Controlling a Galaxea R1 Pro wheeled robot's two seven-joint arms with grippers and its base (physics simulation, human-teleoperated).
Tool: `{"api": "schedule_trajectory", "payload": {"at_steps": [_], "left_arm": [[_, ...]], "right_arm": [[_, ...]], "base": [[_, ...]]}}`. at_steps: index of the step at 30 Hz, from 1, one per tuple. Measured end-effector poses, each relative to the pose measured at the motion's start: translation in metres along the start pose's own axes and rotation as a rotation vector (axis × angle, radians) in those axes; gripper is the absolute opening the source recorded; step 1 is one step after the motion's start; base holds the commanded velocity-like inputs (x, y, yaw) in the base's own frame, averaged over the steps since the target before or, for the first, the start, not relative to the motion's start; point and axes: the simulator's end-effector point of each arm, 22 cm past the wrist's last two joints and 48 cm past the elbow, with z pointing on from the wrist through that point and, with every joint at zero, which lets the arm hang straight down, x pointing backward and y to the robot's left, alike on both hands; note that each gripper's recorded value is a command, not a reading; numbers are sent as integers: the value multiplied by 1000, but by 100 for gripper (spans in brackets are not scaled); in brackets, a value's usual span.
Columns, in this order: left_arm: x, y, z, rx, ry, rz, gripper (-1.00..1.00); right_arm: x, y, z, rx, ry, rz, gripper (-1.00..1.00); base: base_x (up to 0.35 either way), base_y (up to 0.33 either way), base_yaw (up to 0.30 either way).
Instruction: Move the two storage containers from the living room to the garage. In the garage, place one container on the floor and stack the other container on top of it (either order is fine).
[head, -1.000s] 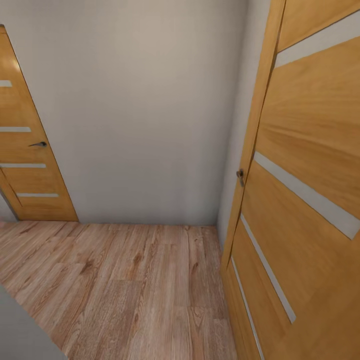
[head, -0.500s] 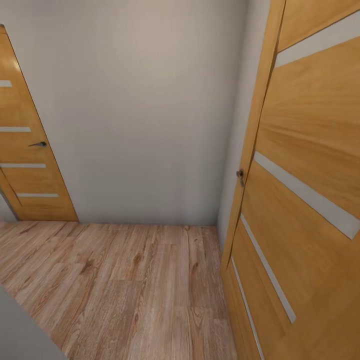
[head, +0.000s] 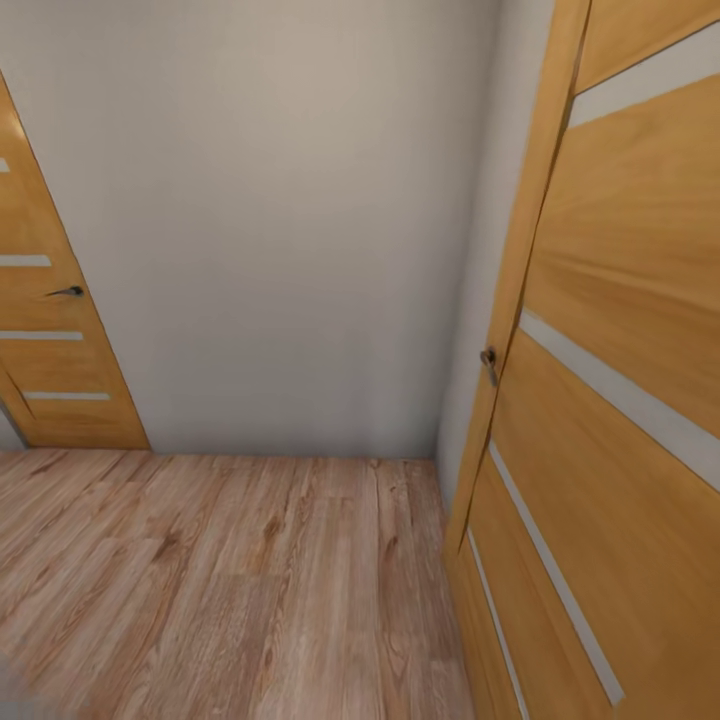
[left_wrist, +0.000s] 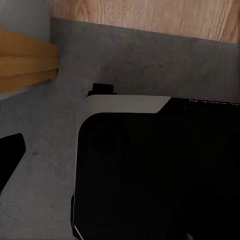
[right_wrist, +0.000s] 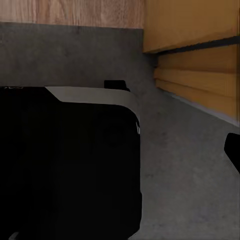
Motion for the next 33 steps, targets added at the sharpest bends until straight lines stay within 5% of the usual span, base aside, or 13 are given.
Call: {"api": "schedule_trajectory", "payload": {"at_steps": [16, 33], "left_arm": [[-1, 0, 0, -1, -4, 0, 100], [0, 0, 0, 0, -2, 0, 100]], "right_arm": [[1, -6, 1, 8, 3, 0, 100], [1, -7, 1, 10, 2, 3, 100]], "base": [[39, 0, 3], [38, 0, 152]]}}
